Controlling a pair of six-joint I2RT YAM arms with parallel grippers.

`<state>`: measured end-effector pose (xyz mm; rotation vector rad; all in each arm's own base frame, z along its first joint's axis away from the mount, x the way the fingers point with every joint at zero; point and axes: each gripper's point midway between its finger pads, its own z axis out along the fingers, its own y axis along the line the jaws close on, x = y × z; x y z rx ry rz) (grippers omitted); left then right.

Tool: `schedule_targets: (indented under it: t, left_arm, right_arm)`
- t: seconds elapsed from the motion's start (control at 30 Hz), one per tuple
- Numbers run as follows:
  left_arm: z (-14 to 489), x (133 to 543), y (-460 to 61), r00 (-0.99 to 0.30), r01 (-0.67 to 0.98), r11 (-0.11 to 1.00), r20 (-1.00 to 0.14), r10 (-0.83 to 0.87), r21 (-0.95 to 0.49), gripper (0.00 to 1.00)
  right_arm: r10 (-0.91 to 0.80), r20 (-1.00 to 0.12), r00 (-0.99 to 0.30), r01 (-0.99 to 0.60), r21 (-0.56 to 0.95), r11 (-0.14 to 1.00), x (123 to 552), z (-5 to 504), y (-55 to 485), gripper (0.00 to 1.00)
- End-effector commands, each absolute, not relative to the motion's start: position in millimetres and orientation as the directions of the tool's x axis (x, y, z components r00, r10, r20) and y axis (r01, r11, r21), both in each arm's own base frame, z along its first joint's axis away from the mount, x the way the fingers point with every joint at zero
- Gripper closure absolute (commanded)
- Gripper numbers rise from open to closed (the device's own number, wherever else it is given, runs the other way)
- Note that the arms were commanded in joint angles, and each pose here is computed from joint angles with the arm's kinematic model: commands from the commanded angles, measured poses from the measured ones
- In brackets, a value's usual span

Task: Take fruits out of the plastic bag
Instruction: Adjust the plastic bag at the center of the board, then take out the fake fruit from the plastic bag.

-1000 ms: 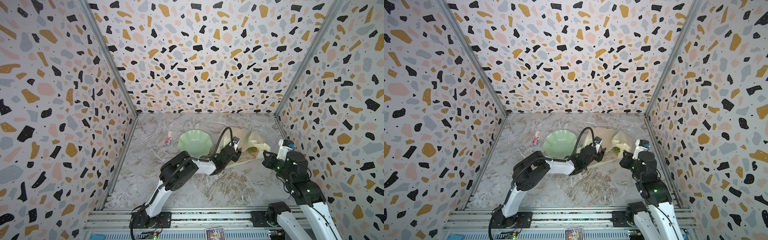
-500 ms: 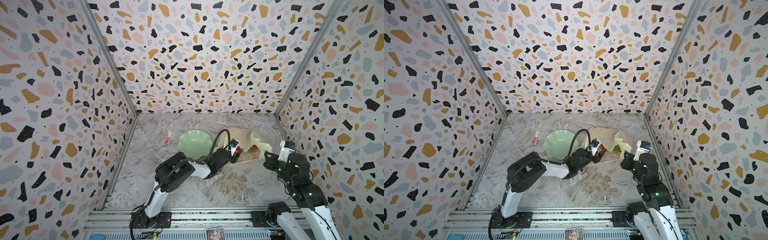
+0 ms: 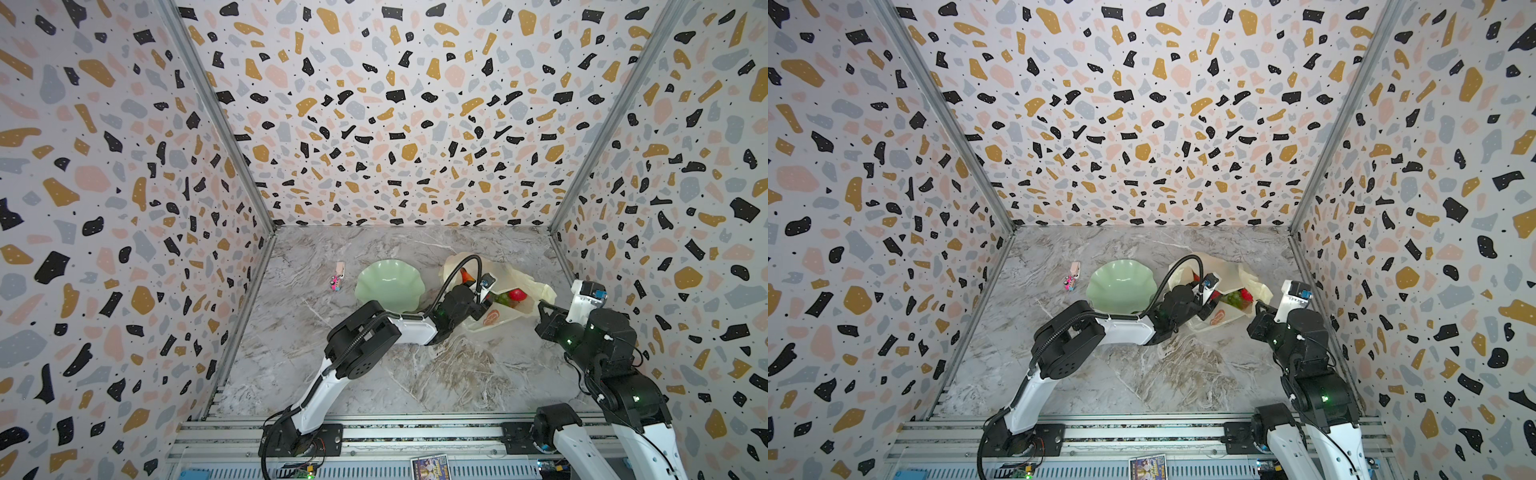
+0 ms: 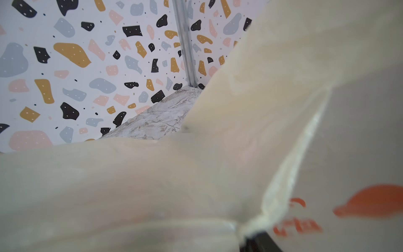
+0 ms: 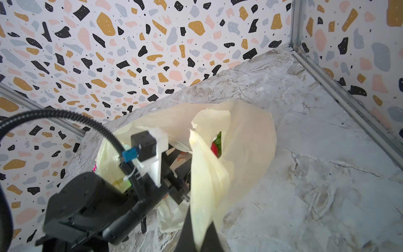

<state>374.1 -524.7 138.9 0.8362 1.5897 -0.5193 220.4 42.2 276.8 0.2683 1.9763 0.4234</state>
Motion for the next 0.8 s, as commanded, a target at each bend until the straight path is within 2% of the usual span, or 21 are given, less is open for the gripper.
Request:
schedule_targets:
  t: [0.0,0.23,0.37,0.6,0.77]
  left_arm:
    - [127.5,391.3,-530.2,-0.123,0.719,0.691,-0.966,0.228,0.071,0.42]
    - [144.8,420.9,-551.5,-0.182,0.654,0.757,-0.971,0.154,-0.003,0.35]
    - [139.6,432.7,-560.6,-0.261,0.617,0.785,-0.956,0.135,-0.058,0.34]
    - [104.8,428.5,-553.1,-0.387,0.596,0.798,-0.904,0.183,-0.093,0.32]
    - [88.4,428.6,-551.2,-0.424,0.596,0.793,-0.888,0.178,-0.126,0.32]
  right_arm:
    - [0.39,-0.781,-0.487,-0.008,0.451,0.892,209.0,254.0,50.2,1.0]
    - [0.41,-0.734,-0.541,0.01,0.482,0.876,193.5,223.4,53.0,1.0]
    - [0.408,-0.73,-0.548,0.009,0.483,0.875,190.4,216.2,53.4,1.0]
    - [0.399,-0.724,-0.563,-0.007,0.487,0.874,188.8,207.7,56.9,1.0]
    - [0.401,-0.722,-0.564,-0.01,0.491,0.871,188.3,204.8,57.8,1.0]
